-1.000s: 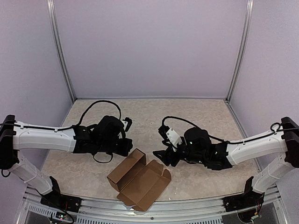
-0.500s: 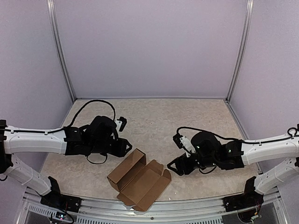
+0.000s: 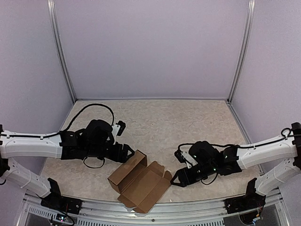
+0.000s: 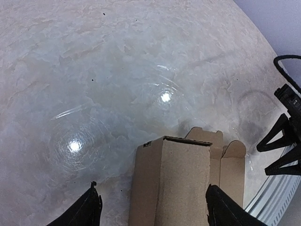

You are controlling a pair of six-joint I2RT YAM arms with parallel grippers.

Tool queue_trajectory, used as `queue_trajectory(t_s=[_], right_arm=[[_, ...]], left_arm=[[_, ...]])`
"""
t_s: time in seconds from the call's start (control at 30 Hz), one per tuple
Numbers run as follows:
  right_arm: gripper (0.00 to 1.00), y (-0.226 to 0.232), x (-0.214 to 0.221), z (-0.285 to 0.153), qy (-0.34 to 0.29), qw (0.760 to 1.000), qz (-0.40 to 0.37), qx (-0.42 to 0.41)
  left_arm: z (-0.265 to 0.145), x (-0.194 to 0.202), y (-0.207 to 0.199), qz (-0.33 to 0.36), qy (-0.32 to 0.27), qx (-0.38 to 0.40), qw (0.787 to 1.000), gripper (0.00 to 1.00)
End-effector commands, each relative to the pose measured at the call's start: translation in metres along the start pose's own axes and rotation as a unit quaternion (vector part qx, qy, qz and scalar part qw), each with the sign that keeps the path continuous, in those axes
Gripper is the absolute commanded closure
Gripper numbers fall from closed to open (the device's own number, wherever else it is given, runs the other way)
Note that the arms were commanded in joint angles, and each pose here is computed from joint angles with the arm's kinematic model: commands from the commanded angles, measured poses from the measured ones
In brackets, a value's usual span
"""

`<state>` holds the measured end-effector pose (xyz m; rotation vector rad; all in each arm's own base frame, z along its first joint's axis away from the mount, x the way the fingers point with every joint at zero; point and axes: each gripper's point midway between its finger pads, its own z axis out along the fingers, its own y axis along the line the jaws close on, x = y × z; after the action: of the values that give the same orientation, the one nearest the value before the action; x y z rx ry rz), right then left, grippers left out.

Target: Fold the paper box

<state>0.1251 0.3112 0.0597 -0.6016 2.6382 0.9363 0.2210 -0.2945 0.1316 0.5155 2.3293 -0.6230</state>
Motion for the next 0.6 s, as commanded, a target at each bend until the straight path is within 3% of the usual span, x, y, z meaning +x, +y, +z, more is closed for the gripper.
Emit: queue_trajectory(t_s=[0.0, 0.33, 0.57], right_arm=[[0.45, -0.002, 0.013, 0.011, 0.022, 0.998, 0.053, -0.023], [0.48, 0.008, 0.019, 0.027, 0.019, 0.983, 0.156, -0.093], [0.5, 0.003, 0.016, 0.036, 0.004, 0.974, 0.204, -0.097]], left_arm=[[-0.007, 0.001, -0.006, -0.001, -0.007, 0.018, 1.0, 0.25], [-0.005, 0.01, -0.008, -0.008, -0.004, 0.035, 0.999, 0.2], [-0.004, 0.014, -0.006, -0.011, -0.004, 0.034, 0.999, 0.2]])
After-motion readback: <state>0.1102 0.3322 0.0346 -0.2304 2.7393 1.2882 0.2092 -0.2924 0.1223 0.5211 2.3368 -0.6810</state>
